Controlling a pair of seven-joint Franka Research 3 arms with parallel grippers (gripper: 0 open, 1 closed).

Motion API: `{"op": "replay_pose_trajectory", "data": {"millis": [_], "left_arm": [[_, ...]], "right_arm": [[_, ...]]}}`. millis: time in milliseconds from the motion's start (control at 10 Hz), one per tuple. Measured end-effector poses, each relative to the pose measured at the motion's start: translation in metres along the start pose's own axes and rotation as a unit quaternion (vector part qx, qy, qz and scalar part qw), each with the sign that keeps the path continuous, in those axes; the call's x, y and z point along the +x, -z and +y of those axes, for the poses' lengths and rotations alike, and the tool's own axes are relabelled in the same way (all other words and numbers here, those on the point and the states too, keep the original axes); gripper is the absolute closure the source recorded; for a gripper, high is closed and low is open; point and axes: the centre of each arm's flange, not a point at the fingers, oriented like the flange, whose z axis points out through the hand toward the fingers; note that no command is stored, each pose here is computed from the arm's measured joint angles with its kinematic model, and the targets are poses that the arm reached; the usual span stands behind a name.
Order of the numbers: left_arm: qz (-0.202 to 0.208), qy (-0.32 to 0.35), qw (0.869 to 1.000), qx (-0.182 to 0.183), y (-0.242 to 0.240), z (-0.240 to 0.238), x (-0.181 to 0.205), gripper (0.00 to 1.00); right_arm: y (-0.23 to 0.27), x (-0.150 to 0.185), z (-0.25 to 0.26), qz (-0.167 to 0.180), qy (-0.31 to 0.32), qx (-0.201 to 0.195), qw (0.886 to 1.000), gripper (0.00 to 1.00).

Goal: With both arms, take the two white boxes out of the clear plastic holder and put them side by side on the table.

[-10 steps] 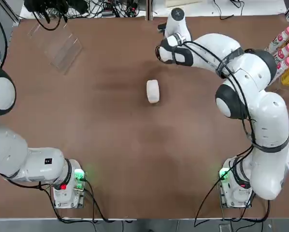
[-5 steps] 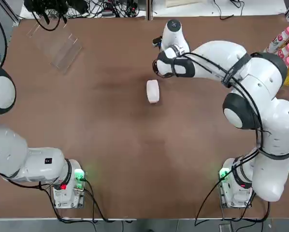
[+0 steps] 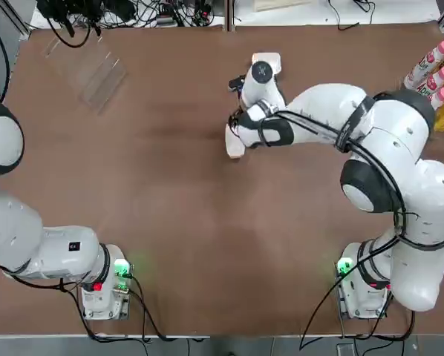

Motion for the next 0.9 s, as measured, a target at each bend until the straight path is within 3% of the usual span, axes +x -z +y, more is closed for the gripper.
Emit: {"op": "replay_pose_trajectory", "data": {"millis": [400, 900], "left_arm": [[-0.008, 0.0, 1.0, 0.0, -0.006, 0.0, 0.0, 0.0], [-0.01, 0.0, 1.0, 0.0, -0.008, 0.0, 0.001, 0.0]], "right_arm": [[-0.008, -0.015, -0.005, -0.016, -0.126, -0.007, 0.992, 0.15], [-0.009, -0.023, -0.014, -0.025, -0.133, -0.01, 0.991, 0.21]]}}
